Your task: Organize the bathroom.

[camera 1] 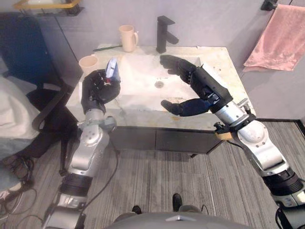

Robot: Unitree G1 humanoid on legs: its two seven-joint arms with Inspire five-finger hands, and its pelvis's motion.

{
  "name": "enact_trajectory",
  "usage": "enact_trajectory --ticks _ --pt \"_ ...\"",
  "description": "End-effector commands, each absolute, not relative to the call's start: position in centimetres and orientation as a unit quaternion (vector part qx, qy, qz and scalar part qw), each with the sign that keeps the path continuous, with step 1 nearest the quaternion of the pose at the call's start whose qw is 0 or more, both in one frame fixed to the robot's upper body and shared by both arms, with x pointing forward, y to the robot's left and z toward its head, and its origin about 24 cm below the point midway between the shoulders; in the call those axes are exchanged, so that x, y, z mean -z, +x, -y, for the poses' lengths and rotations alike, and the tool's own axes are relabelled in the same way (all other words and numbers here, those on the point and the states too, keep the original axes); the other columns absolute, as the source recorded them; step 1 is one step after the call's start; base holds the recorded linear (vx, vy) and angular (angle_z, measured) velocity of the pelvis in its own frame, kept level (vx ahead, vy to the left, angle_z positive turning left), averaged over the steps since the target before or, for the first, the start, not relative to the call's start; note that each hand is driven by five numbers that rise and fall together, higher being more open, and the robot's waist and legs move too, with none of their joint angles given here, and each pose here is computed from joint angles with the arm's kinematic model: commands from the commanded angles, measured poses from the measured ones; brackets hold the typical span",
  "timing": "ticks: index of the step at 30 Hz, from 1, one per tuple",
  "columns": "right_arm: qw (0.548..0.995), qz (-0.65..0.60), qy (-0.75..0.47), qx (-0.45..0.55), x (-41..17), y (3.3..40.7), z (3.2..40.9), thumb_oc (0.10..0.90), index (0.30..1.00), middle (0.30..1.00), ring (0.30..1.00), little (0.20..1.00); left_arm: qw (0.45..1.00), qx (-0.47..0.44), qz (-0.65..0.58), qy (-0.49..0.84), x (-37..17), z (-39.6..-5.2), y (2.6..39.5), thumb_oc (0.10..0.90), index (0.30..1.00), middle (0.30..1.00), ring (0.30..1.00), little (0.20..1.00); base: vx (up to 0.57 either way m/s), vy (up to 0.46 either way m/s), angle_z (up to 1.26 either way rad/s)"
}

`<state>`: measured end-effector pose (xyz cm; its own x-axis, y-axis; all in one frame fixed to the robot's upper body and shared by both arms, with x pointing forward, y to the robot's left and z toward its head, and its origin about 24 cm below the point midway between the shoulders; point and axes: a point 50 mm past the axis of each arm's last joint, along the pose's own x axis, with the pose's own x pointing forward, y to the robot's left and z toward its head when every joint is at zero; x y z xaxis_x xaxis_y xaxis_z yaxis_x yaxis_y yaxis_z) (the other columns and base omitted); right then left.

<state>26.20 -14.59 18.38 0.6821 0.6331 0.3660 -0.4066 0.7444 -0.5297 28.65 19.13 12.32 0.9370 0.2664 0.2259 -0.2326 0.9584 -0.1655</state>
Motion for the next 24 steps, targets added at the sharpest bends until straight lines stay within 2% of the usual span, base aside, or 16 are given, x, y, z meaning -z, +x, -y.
enact_trajectory --ticks 1,14,24 --pt "0.864 0.370 -0.171 -0.297 -22.8 26.7 12.8 0.800 0.900 0.900 0.900 0.900 0.946 -0.081 0.303 -0.085 -19.5 -18.0 28.4 0.400 0.300 0.300 0.300 0.300 0.00 0.000 0.00" --pt "0.838 0.351 -0.153 -0.388 -24.1 27.2 7.9 0.800 0.900 0.900 0.900 0.900 0.957 -0.064 0.271 -0.085 -18.8 -16.8 29.2 0.400 0.300 0.300 0.300 0.300 0.01 -0.004 0.05" --pt "0.825 0.357 -0.146 -0.413 -25.0 27.2 6.1 0.800 0.900 0.900 0.900 0.900 0.961 -0.059 0.258 -0.084 -18.6 -16.4 29.4 0.400 0.300 0.300 0.300 0.300 0.02 0.000 0.07"
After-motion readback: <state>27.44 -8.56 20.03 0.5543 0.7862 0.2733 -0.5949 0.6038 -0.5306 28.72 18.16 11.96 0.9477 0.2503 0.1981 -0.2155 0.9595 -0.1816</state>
